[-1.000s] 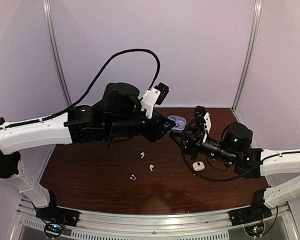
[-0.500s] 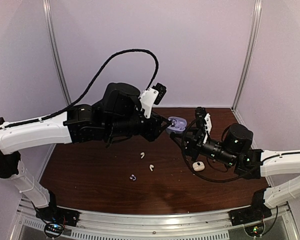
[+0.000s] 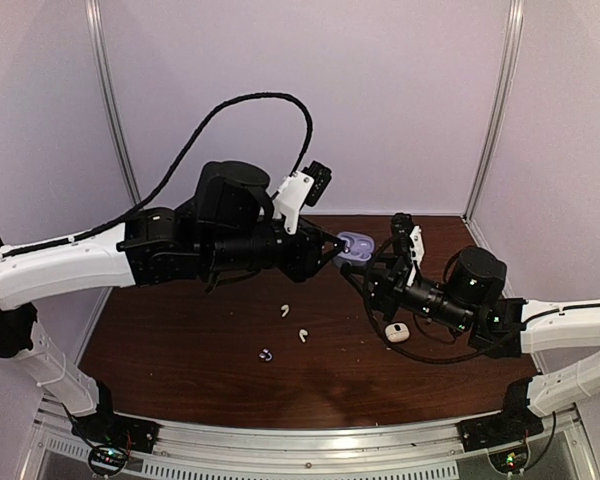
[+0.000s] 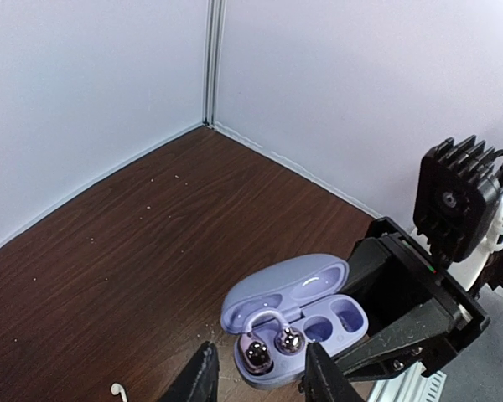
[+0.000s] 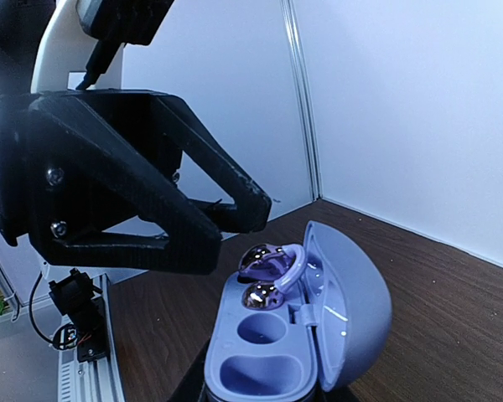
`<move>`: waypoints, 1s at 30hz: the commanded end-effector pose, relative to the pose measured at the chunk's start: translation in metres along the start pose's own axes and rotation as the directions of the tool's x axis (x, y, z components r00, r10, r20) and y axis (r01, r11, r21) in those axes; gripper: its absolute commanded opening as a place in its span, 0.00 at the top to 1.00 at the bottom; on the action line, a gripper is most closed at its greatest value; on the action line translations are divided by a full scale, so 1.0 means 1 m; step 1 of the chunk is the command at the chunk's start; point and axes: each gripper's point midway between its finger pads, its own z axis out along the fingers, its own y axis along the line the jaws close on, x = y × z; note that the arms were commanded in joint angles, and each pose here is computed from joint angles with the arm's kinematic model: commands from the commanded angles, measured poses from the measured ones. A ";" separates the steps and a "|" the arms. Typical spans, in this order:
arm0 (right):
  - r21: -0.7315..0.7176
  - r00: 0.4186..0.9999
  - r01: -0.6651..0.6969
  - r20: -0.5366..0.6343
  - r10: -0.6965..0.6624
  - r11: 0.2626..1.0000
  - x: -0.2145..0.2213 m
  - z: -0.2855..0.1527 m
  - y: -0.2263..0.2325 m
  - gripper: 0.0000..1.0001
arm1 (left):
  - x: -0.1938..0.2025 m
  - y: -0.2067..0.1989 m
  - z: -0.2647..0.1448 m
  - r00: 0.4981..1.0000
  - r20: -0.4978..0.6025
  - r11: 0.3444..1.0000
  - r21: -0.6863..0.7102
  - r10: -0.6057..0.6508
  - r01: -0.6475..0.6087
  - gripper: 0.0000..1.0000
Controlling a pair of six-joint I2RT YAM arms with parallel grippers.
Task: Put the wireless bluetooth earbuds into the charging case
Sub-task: Place the left earbud in the left side groove of the charging case.
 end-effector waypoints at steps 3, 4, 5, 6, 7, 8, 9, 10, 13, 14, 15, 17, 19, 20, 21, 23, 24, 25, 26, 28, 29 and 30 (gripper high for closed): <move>-0.006 0.998 -0.008 0.055 0.008 1.000 -0.013 -0.006 0.001 1.00 | -0.020 -0.012 -0.014 0.997 0.073 0.997 0.071 0.001 -0.006 0.59; -0.008 0.998 -0.007 0.056 0.008 1.000 -0.013 -0.006 0.001 1.00 | -0.021 -0.012 -0.016 0.997 0.079 0.997 0.074 0.000 -0.005 0.58; -0.015 0.998 -0.002 0.056 0.003 1.000 -0.013 -0.007 0.002 1.00 | -0.025 -0.012 -0.020 0.996 0.091 0.997 0.075 -0.002 -0.005 0.58; -0.023 0.999 0.008 0.052 -0.007 1.000 -0.012 -0.007 0.003 1.00 | -0.028 -0.012 -0.023 0.995 0.105 0.997 0.076 -0.003 -0.005 0.58; -0.031 0.999 0.022 0.046 -0.021 0.999 -0.010 -0.008 0.005 1.00 | -0.032 -0.012 -0.028 0.992 0.126 0.997 0.080 -0.002 -0.008 0.58; -0.043 0.999 0.034 0.044 -0.032 0.999 -0.010 -0.009 0.007 1.00 | -0.035 -0.011 -0.034 0.990 0.141 0.996 0.085 0.005 -0.017 0.58; -0.056 0.998 0.047 0.046 -0.044 0.997 -0.011 -0.010 0.009 1.00 | -0.039 -0.012 -0.040 0.987 0.159 0.995 0.093 0.014 -0.030 0.57; -0.074 0.998 0.059 0.042 -0.056 0.996 -0.010 -0.011 0.013 1.00 | -0.043 -0.011 -0.046 0.984 0.176 0.994 0.097 0.025 -0.043 0.57; -0.129 0.995 0.096 0.033 -0.092 0.987 -0.010 -0.015 0.022 1.00 | -0.047 -0.014 -0.064 0.977 0.208 0.984 0.156 0.057 -0.091 0.55; -0.148 0.994 0.109 0.029 -0.106 0.983 -0.009 -0.016 0.026 1.00 | -0.047 -0.011 -0.068 0.975 0.211 0.981 0.164 0.065 -0.100 0.55; -0.167 0.993 0.121 0.025 -0.118 0.979 -0.009 -0.017 0.029 1.00 | -0.045 -0.011 -0.072 0.976 0.207 0.975 0.194 0.071 -0.112 0.55; -0.196 0.990 0.139 0.016 -0.138 0.971 -0.008 -0.019 0.034 1.00 | -0.043 -0.008 -0.079 0.976 0.203 0.965 0.231 0.081 -0.128 0.57; -0.228 0.988 0.152 0.010 -0.154 0.962 -0.008 -0.021 0.040 1.00 | -0.041 -0.008 -0.085 0.974 0.205 0.954 0.260 0.098 -0.151 0.60; -0.243 0.987 0.155 0.006 -0.158 0.958 -0.008 -0.021 0.042 1.00 | -0.039 -0.008 -0.087 0.973 0.202 0.949 0.268 0.111 -0.164 0.62; -0.261 0.987 0.157 0.001 -0.162 0.952 -0.008 -0.022 0.045 1.00 | -0.037 -0.009 -0.087 0.972 0.197 0.944 0.276 0.131 -0.183 0.64; -0.286 0.986 0.158 -0.004 -0.166 0.945 -0.007 -0.022 0.050 1.00 | -0.030 -0.012 -0.084 0.972 0.181 0.933 0.299 0.152 -0.202 0.65; -0.297 0.986 0.156 -0.005 -0.165 0.942 -0.008 -0.022 0.052 1.00 | -0.025 -0.016 -0.081 0.973 0.168 0.925 0.319 0.158 -0.206 0.66; -0.310 0.986 0.155 -0.006 -0.164 0.938 -0.008 -0.022 0.054 1.00 | -0.021 -0.018 -0.079 0.974 0.160 0.919 0.336 0.162 -0.208 0.65; -0.321 0.986 0.152 -0.009 -0.164 0.935 -0.007 -0.022 0.056 1.00 | -0.017 -0.020 -0.076 0.975 0.151 0.914 0.351 0.161 -0.205 0.61; -0.333 0.987 0.150 -0.009 -0.163 0.931 -0.009 -0.021 0.058 1.00 | -0.012 -0.027 -0.072 0.976 0.147 0.897 0.391 0.159 -0.205 0.52; -0.339 0.987 0.148 -0.010 -0.161 0.929 -0.009 -0.021 0.059 1.00 | -0.011 -0.029 -0.072 0.976 0.149 0.892 0.404 0.157 -0.205 0.48; -0.346 0.987 0.148 -0.008 -0.161 0.926 -0.009 -0.021 0.061 1.00 | -0.009 -0.030 -0.071 0.977 0.148 0.887 0.413 0.156 -0.205 0.45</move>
